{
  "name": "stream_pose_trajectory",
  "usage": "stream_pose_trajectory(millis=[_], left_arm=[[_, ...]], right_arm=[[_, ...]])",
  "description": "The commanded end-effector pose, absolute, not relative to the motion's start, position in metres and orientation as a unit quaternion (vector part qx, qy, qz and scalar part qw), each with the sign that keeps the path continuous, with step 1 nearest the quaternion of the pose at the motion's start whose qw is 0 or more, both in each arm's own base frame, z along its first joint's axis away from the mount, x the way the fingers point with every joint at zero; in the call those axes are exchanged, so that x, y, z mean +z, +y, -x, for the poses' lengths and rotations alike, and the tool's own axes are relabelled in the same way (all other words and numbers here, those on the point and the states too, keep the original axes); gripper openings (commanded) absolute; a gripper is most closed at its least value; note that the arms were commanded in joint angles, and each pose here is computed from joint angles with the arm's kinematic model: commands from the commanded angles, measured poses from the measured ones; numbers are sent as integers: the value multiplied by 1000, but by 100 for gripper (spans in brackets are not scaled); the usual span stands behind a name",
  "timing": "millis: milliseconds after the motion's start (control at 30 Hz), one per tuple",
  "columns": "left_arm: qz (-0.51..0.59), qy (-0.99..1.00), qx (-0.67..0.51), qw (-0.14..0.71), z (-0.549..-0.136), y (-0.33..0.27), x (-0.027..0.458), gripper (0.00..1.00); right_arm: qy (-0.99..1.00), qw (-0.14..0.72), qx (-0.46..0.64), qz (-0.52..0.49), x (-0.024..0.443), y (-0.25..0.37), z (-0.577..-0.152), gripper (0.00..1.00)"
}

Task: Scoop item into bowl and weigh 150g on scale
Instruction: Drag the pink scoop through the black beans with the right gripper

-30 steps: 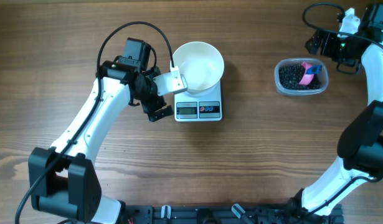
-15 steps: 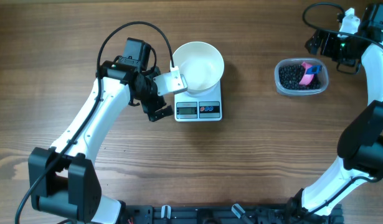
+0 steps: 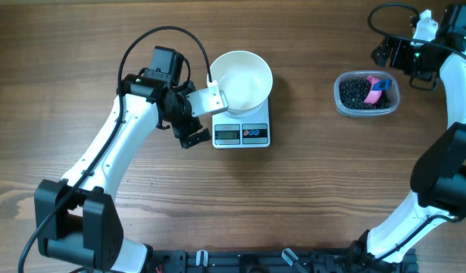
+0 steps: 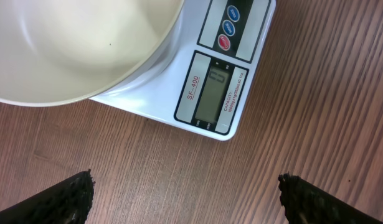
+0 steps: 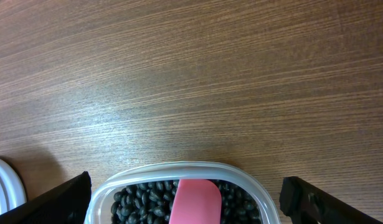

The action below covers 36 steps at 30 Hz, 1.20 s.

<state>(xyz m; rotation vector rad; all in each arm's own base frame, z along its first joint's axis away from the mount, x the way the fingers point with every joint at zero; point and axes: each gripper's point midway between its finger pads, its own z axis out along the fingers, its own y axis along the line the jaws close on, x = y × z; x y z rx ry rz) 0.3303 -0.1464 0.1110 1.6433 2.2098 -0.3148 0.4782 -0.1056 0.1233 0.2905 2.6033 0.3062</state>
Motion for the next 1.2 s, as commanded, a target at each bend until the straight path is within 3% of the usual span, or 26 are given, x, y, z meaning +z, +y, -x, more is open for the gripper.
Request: stream_pose_trajectory(millis=[0, 133, 200, 367, 500, 800, 833, 933, 1167], left_arm=[[-590, 775, -122, 189, -330, -150, 113, 100], [-590, 775, -122, 189, -330, -150, 113, 100], [-590, 775, -122, 189, -330, -150, 113, 100], [-590, 775, -122, 189, -330, -150, 113, 100], [-590, 775, -122, 189, -330, -150, 113, 100], [-590, 775, -122, 189, -330, -150, 113, 100], [-590, 775, -122, 189, -330, -150, 113, 100], [-590, 775, -122, 189, -330, -150, 113, 100], [-590, 775, -122, 189, -330, -150, 113, 100]], right_arm=[[958, 229, 122, -124, 109, -103, -476, 100], [957, 214, 133, -144, 113, -99, -467, 99], [954, 223, 133, -151, 132, -100, -467, 90], [952, 231, 131, -149, 170, -95, -452, 95], [961, 180, 140, -159, 163, -86, -429, 100], [966, 89, 159, -185, 145, -71, -390, 98], [966, 88, 159, -185, 141, -70, -390, 79], [968, 83, 156, -179, 131, -64, -389, 48], [972, 121, 89, -179, 127, -72, -410, 18]])
